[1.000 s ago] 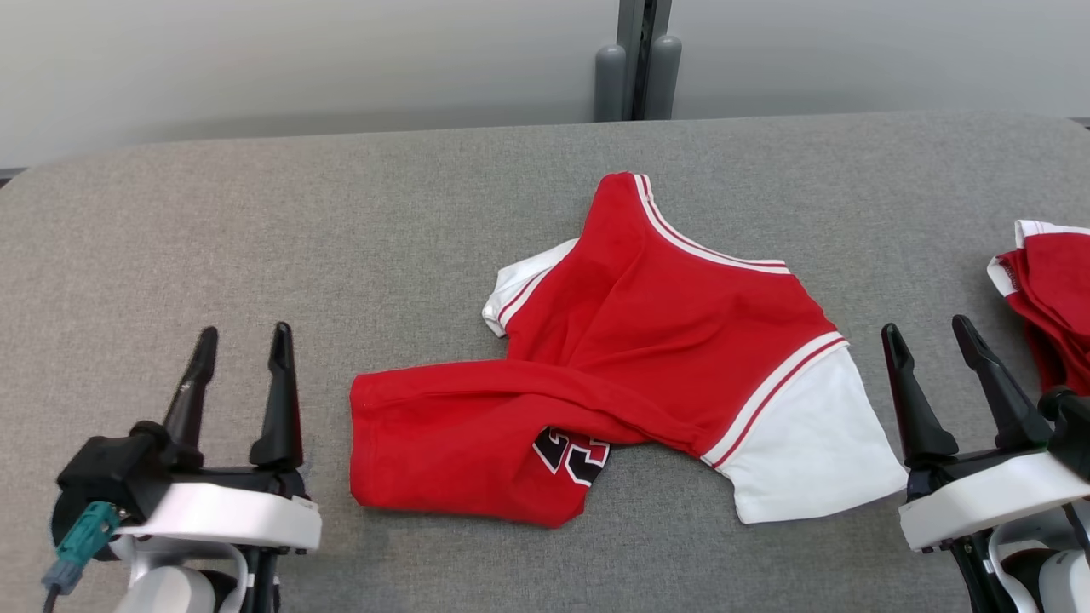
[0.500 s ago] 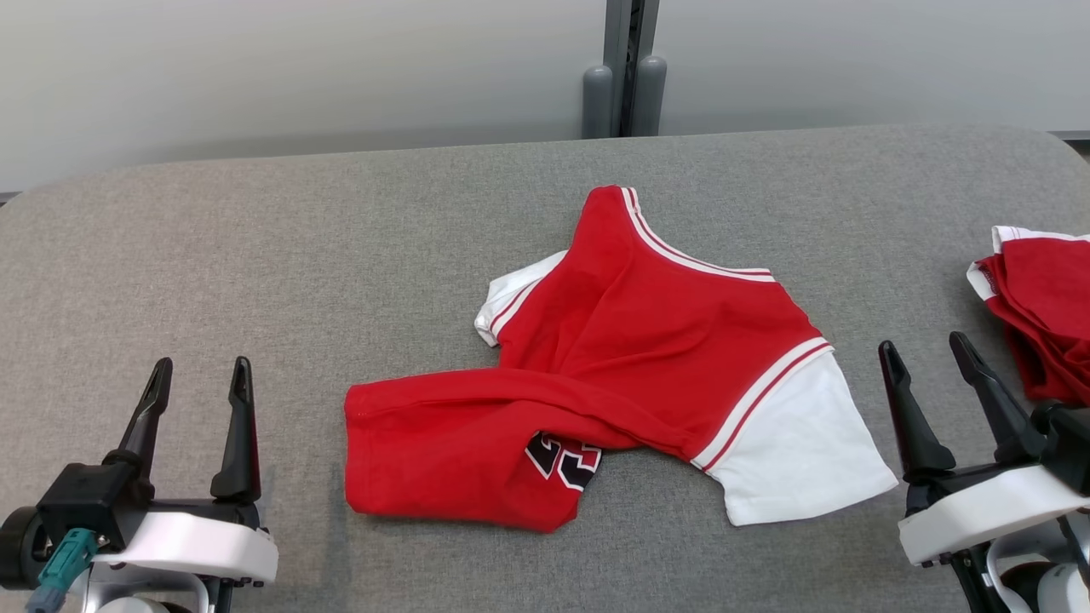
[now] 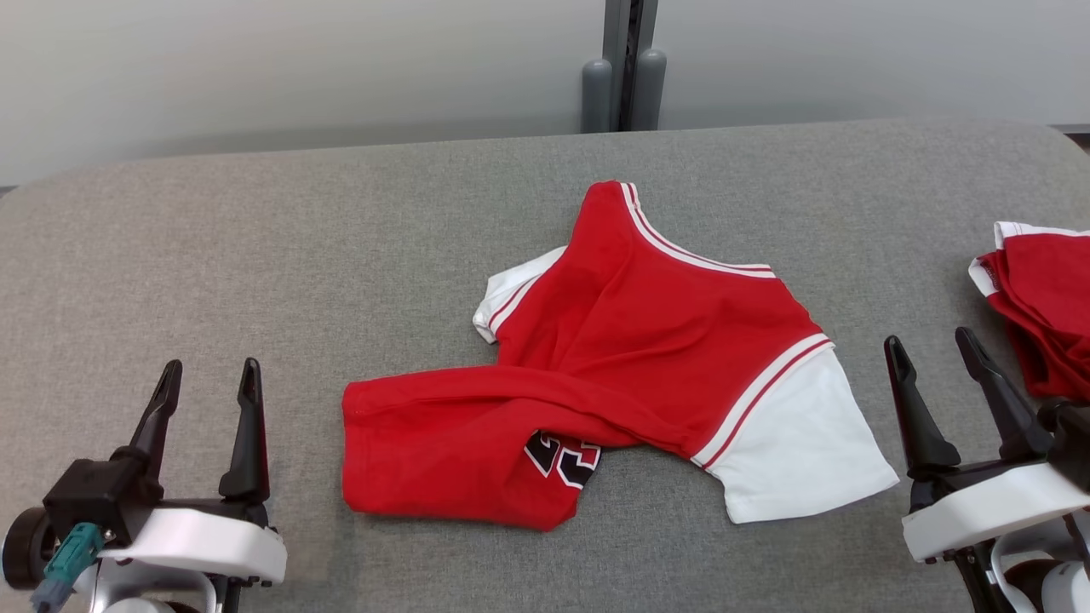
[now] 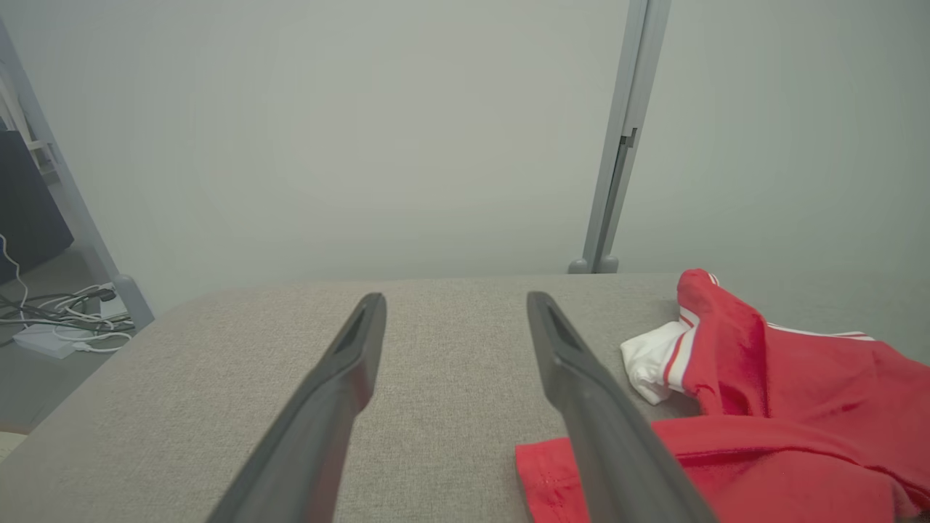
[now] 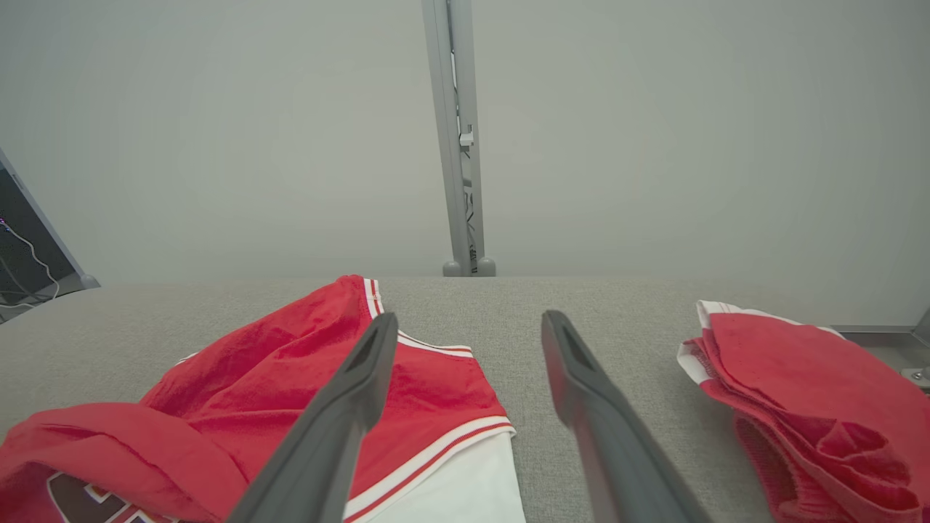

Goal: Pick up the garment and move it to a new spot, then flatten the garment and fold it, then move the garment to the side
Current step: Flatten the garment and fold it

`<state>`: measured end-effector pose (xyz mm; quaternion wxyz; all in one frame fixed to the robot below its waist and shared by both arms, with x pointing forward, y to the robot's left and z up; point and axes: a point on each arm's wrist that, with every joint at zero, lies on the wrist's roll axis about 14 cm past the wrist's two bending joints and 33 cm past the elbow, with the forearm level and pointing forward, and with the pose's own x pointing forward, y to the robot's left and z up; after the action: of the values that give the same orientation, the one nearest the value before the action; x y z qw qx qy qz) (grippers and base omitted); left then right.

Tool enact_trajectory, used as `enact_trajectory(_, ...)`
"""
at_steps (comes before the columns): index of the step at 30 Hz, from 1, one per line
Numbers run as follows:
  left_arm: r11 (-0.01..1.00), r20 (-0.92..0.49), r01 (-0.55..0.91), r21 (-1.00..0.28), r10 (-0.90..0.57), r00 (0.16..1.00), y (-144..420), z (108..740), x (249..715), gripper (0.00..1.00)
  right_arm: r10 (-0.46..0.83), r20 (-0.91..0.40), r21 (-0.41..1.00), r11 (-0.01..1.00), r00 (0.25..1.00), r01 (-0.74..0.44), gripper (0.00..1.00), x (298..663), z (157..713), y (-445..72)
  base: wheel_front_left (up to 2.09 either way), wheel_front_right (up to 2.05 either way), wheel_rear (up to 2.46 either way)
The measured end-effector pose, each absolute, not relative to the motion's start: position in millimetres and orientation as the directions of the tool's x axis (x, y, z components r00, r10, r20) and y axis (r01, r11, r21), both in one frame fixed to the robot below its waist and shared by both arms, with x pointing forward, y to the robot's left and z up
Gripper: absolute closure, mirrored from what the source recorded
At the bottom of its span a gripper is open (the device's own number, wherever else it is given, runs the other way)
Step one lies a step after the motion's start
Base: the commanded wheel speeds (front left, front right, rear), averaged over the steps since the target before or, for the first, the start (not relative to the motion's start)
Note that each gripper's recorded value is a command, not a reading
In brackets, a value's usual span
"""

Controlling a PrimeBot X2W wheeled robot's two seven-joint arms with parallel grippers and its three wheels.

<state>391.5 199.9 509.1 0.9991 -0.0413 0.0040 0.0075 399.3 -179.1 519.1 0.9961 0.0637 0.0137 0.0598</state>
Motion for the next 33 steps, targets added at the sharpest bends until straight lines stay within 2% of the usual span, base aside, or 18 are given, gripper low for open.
enact_trajectory(5,0.995,-0.017,0.032,-0.098,-0.034,0.999,188,512,408,0.0,0.121,-0.023,0.131,0.984,0.992,-0.117,0.0,404,517,-179,0.0,0.0,0.0)
enact_trajectory(10,0.983,-0.204,0.097,-0.156,-0.128,0.971,164,469,415,0.0,0.113,-0.029,0.127,0.986,0.993,-0.109,0.0,409,514,-183,0.0,0.0,0.0)
enact_trajectory(17,0.958,-0.424,0.113,-0.264,-0.22,0.879,141,402,404,0.0,0.084,-0.046,0.129,0.989,0.995,-0.077,0.0,411,506,-192,0.0,0.0,0.0)
enact_trajectory(26,0.952,-0.531,0.104,-0.288,-0.249,0.81,139,363,409,0.0,0.065,-0.086,0.134,0.99,0.994,-0.053,0.0,412,491,-197,0.0,0.0,0.0)
enact_trajectory(27,0.95,-0.533,0.11,-0.291,-0.257,0.807,138,362,410,0.18,0.059,-0.088,0.135,0.99,0.994,-0.047,0.0,412,490,-199,0.0,0.0,0.0)
enact_trajectory(28,0.95,-0.536,0.114,-0.291,-0.261,0.803,137,360,412,0.42,0.053,-0.089,0.135,0.99,0.995,-0.041,0.0,411,490,-201,0.0,0.0,0.0)
enact_trajectory(29,0.949,-0.534,0.12,-0.293,-0.266,0.803,136,359,413,0.81,0.047,-0.089,0.134,0.99,0.995,-0.035,0.0,411,489,-203,0.0,0.0,0.0)
enact_trajectory(30,0.948,-0.537,0.125,-0.293,-0.272,0.799,135,358,413,1.0,0.04,-0.089,0.134,0.991,0.995,-0.028,0.0,411,489,-205,0.0,0.0,0.0)
enact_trajectory(33,0.945,-0.544,0.147,-0.293,-0.291,0.787,132,355,412,1.0,0.027,-0.096,0.136,0.991,0.995,-0.014,0.0,409,487,-208,0.0,0.0,0.0)
